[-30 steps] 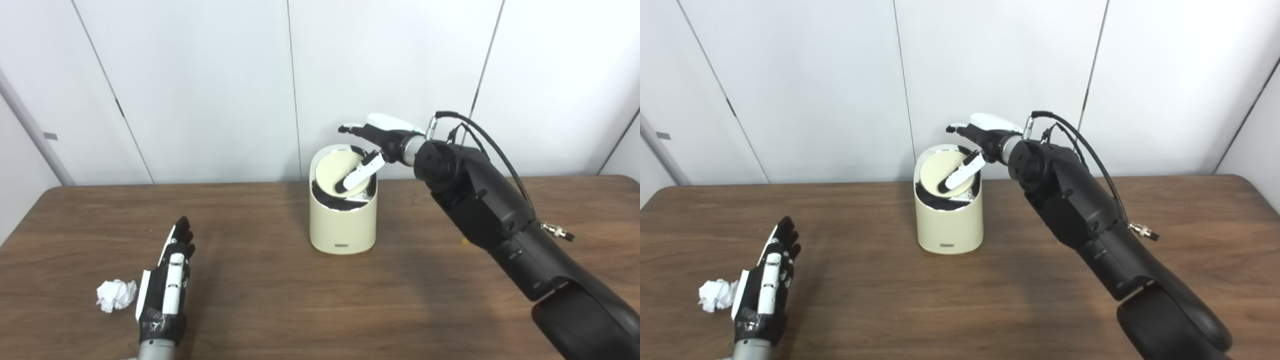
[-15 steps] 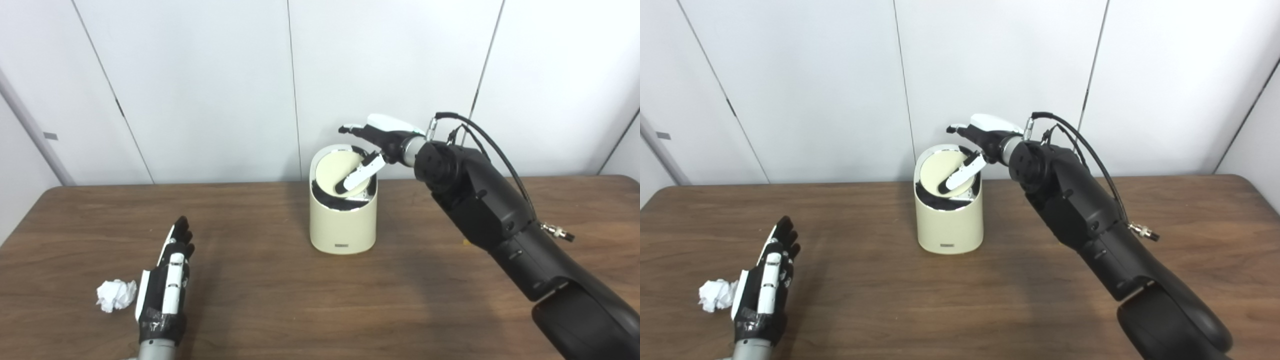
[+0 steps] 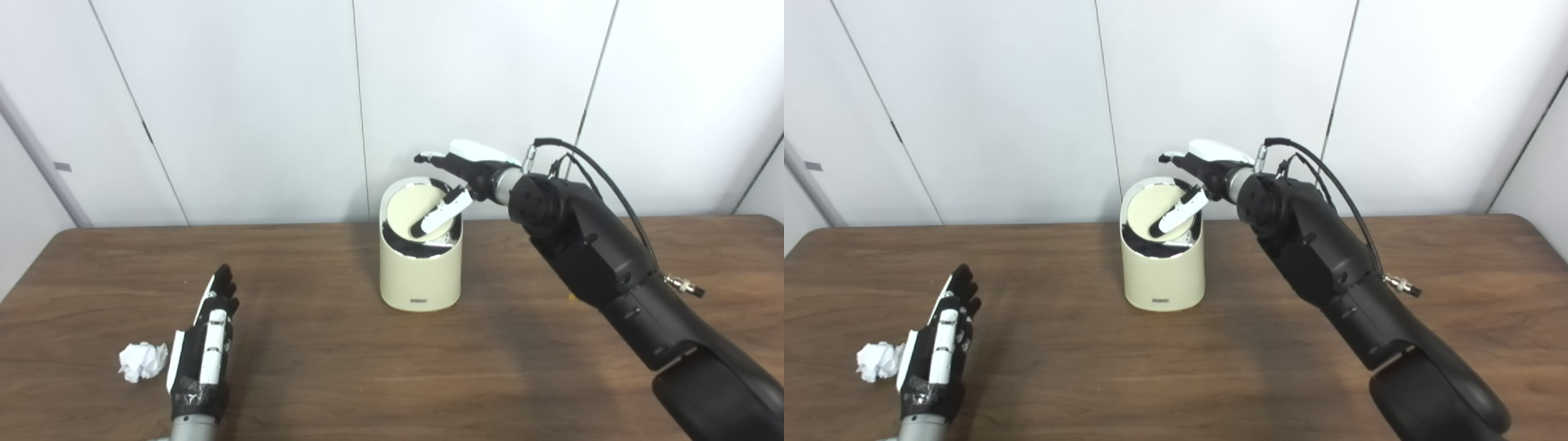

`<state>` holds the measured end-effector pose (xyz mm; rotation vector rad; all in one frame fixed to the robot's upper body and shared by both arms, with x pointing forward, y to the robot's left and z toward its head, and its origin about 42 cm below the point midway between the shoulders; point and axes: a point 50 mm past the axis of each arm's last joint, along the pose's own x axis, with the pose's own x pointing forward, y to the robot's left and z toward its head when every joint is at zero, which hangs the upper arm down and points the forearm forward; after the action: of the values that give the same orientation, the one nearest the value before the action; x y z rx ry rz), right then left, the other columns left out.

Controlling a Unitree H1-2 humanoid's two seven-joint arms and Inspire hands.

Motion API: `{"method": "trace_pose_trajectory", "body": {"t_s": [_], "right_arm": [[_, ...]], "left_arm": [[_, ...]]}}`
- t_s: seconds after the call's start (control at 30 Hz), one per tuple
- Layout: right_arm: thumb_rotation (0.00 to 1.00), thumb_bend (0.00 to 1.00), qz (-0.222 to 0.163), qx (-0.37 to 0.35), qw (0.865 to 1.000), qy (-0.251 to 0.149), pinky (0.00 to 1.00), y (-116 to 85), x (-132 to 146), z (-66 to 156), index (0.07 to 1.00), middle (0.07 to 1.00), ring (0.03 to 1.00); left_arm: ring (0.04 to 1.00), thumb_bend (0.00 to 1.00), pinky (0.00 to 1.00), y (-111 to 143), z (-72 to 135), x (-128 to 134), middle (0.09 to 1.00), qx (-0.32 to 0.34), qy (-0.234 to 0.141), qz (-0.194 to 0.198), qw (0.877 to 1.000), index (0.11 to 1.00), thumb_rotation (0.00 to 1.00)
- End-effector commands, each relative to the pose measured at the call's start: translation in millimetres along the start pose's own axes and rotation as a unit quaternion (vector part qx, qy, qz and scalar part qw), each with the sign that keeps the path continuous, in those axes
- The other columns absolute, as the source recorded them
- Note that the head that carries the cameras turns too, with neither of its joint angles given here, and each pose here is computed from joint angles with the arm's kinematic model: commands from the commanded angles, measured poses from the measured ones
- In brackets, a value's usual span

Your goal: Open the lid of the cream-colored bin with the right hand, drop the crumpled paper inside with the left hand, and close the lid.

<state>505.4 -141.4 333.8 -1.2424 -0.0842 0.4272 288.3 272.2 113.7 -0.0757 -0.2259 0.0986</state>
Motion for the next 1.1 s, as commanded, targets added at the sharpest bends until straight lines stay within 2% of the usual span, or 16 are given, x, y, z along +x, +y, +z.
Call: {"method": "trace_pose_trajectory", "body": {"t_s": [0.0,0.23,0.43,0.6,0.8,0.9,1.07], "right_arm": [[0.45,0.87,-0.038,-0.009,0.999,-0.016,0.98,-27,-7,5,0.946,0.956,0.949],[0.48,0.86,-0.064,-0.009,0.997,-0.030,0.92,-46,-17,8,0.947,0.957,0.938],[0.48,0.86,-0.073,0.003,0.997,-0.037,0.92,-54,-23,9,0.949,0.967,0.948],[0.47,0.87,-0.079,0.015,0.996,-0.033,0.85,-57,-27,7,0.945,0.958,0.934],[0.46,0.87,-0.086,0.028,0.996,-0.026,0.86,-60,-32,-10,0.952,0.966,0.941],[0.47,0.88,-0.090,0.033,0.995,-0.015,0.82,-62,-36,-19,0.953,0.965,0.926],[0.47,0.87,-0.091,0.042,0.995,-0.009,0.86,-63,-47,-31,0.956,0.974,0.953]], "left_arm": [[1.000,0.33,1.00,-13,-32,-25,1.000,-0.021,0.057,0.001,0.998,0.986,0.87],[1.000,0.32,1.00,-15,-33,-26,0.998,-0.022,0.059,0.005,0.998,0.986,0.88],[1.000,0.32,1.00,-16,-35,-26,1.000,-0.022,0.057,0.003,0.998,0.992,0.88],[1.000,0.32,1.00,-15,-35,-26,0.999,-0.021,0.056,0.003,0.998,0.988,0.87],[1.000,0.33,1.00,-14,-35,-26,1.000,-0.024,0.057,0.005,0.998,0.991,0.87],[1.000,0.34,1.00,-13,-35,-26,0.998,-0.021,0.056,0.006,0.998,0.985,0.85],[1.000,0.35,1.00,-10,-36,-25,0.996,-0.021,0.057,0.007,0.998,0.982,0.85]]}}
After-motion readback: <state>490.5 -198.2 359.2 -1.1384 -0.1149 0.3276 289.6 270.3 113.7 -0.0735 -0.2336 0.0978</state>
